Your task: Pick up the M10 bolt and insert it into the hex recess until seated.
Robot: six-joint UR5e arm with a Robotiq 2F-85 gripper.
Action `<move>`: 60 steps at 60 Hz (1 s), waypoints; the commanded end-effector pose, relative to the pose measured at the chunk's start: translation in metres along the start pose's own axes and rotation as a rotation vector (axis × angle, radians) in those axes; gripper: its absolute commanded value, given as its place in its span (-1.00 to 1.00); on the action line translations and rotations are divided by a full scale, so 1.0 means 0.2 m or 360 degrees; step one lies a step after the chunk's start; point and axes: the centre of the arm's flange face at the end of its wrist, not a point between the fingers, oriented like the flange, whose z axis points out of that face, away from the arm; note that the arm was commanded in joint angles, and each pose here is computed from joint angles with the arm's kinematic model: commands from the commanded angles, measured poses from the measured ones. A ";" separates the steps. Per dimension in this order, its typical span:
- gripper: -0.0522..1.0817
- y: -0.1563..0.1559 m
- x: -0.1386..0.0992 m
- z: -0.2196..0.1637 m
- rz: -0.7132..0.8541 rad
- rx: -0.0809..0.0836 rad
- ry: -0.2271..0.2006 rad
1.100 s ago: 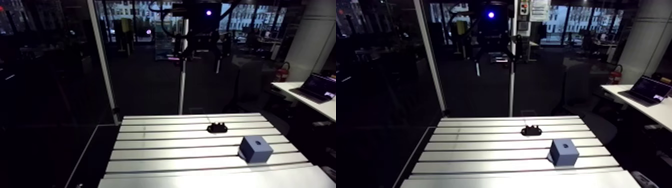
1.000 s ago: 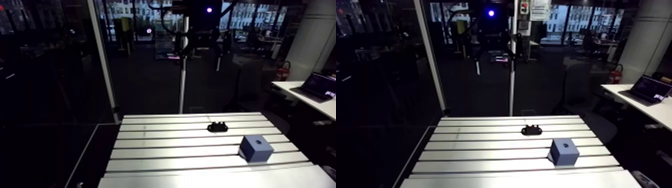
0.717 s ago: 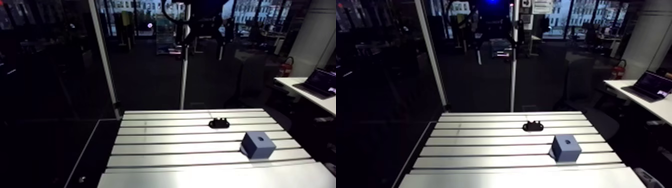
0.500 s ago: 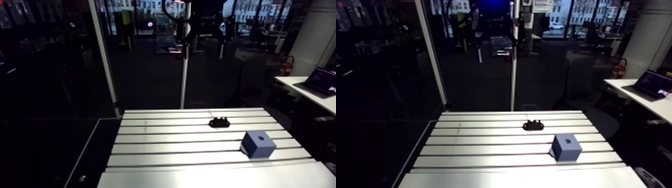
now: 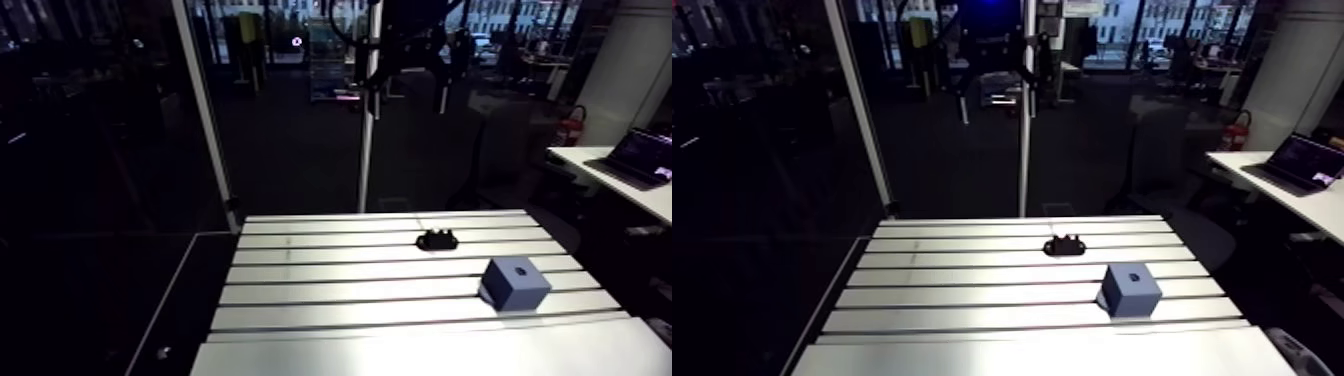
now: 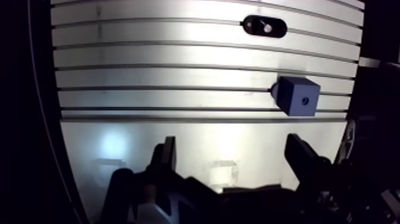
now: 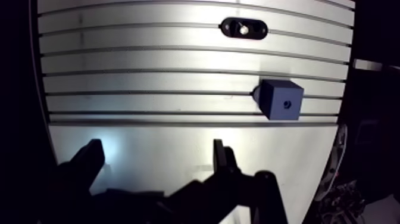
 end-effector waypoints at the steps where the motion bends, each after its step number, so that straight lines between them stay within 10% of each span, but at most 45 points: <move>1: -0.90 0.13 0.06 0.11 -0.0034 -0.0001 0.0017; 37: -0.90 0.47 0.12 0.48 0.0017 -0.0052 0.0217; 60: -0.90 0.58 0.14 0.77 0.0055 0.0003 0.0257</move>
